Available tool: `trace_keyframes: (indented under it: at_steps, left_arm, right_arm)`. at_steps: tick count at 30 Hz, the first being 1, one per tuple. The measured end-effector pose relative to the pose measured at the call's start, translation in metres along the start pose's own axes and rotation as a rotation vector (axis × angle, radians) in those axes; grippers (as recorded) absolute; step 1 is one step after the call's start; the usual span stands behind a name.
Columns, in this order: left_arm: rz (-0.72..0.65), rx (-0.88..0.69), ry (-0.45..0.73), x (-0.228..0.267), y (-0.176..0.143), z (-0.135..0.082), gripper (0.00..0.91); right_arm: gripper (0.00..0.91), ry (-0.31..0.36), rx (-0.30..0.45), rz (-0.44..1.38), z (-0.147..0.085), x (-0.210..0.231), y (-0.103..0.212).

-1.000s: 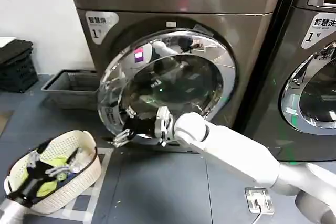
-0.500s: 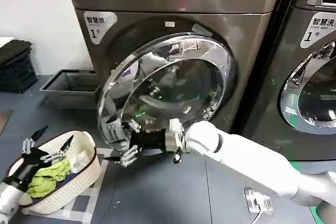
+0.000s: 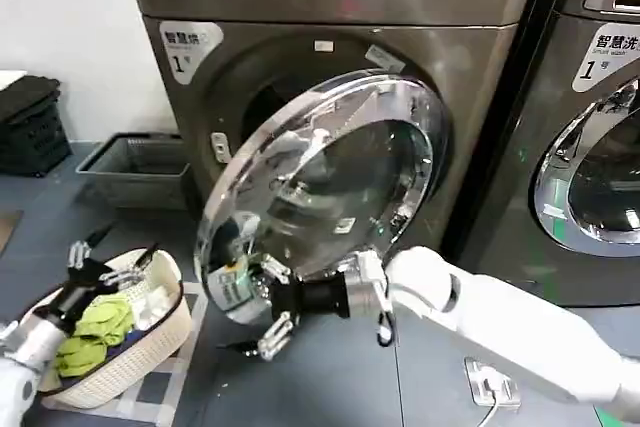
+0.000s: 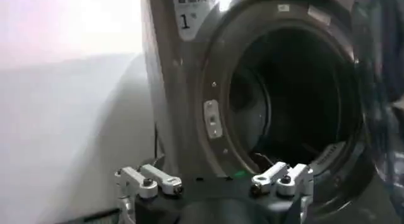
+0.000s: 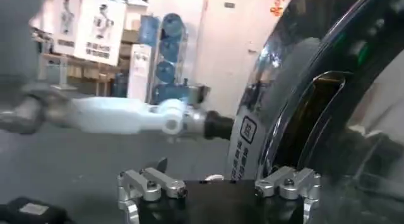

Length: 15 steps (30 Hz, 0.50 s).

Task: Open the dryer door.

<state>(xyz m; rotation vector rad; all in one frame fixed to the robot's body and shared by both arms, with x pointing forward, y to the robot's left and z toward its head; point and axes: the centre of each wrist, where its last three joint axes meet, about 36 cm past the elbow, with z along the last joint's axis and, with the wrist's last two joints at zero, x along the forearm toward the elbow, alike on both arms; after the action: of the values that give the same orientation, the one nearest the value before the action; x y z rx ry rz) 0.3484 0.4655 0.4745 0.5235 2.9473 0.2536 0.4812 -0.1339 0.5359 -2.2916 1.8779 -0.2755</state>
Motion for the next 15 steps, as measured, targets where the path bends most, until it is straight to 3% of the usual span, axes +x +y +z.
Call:
trace_keyframes:
  at_steps: [15]
  left_arm:
    - [0.288,-0.013,-0.065,-0.077,-0.041,-0.021,0.907]
  right_arm:
    - [0.907,-0.016,0.005,-0.07,0.0,0.045,0.031]
